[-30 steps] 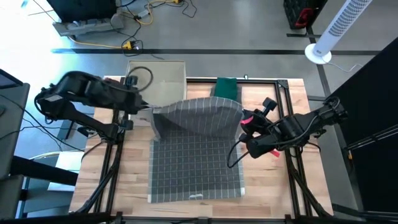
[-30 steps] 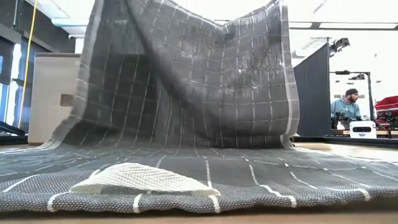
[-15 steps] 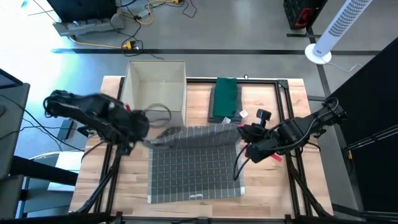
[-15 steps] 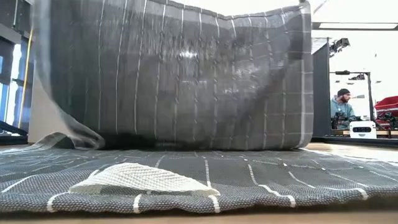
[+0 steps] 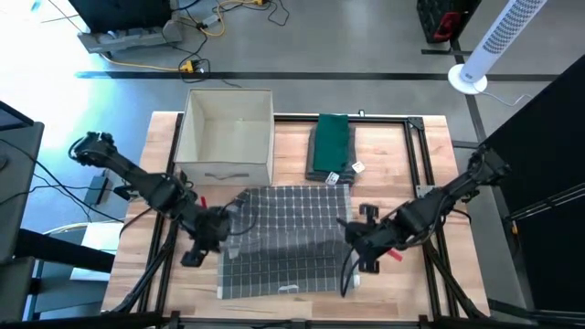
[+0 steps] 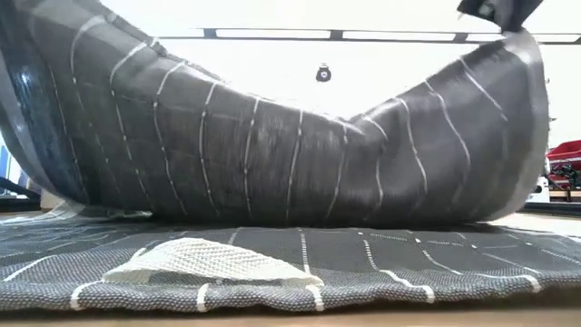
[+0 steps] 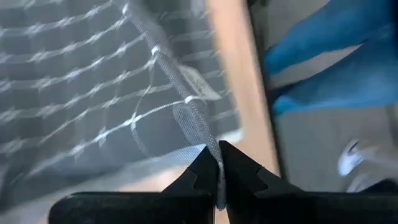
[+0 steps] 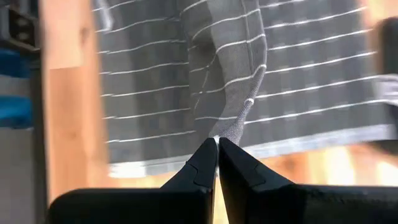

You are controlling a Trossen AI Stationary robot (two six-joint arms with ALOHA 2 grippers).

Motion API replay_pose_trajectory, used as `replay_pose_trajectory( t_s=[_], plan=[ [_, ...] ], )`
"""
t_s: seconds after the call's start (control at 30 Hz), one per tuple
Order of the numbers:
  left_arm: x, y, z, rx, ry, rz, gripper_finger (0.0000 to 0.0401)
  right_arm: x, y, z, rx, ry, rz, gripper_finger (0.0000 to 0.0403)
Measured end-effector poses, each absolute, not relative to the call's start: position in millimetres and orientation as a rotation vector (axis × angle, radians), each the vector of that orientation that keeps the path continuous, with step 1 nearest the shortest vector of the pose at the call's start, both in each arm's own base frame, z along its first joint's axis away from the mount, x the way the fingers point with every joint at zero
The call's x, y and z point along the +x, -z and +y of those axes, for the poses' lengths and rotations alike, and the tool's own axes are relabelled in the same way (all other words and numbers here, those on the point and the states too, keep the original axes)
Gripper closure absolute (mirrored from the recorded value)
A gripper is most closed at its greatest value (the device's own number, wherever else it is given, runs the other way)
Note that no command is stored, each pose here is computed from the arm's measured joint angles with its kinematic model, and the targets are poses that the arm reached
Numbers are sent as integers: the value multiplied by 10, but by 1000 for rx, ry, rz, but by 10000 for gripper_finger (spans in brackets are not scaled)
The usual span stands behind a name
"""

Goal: Fold towel
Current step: Fold the gray patterned towel

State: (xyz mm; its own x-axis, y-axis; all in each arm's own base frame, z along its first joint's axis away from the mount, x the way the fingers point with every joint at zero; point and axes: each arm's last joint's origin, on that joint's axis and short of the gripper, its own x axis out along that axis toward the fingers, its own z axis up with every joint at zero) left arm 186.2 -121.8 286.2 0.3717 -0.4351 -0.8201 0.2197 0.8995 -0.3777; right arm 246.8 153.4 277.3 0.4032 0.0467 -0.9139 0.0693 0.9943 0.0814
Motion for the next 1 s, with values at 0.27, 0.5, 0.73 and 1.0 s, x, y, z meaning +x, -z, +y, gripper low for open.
replay_pose_trajectory(
  t_s=[0.27, 0.5, 0.73, 1.0],
  plan=[
    [1803, -2433, -1437, -304, 410, 1127, 400, 2393, -2334, 1711, 173, -120, 1182, 403],
    [1762, -2195, -1588, -379, 432, 1123, 400, 2407, -2068, 1872, 230, -268, 1250, 403],
    [1779, -2144, -1670, -424, 422, 1142, 372, 2425, -1997, 1952, 219, -312, 1262, 402],
    [1751, -2133, -1704, -511, 467, 1234, 263, 2403, -1996, 1952, 292, -299, 1316, 361]
  ],
)
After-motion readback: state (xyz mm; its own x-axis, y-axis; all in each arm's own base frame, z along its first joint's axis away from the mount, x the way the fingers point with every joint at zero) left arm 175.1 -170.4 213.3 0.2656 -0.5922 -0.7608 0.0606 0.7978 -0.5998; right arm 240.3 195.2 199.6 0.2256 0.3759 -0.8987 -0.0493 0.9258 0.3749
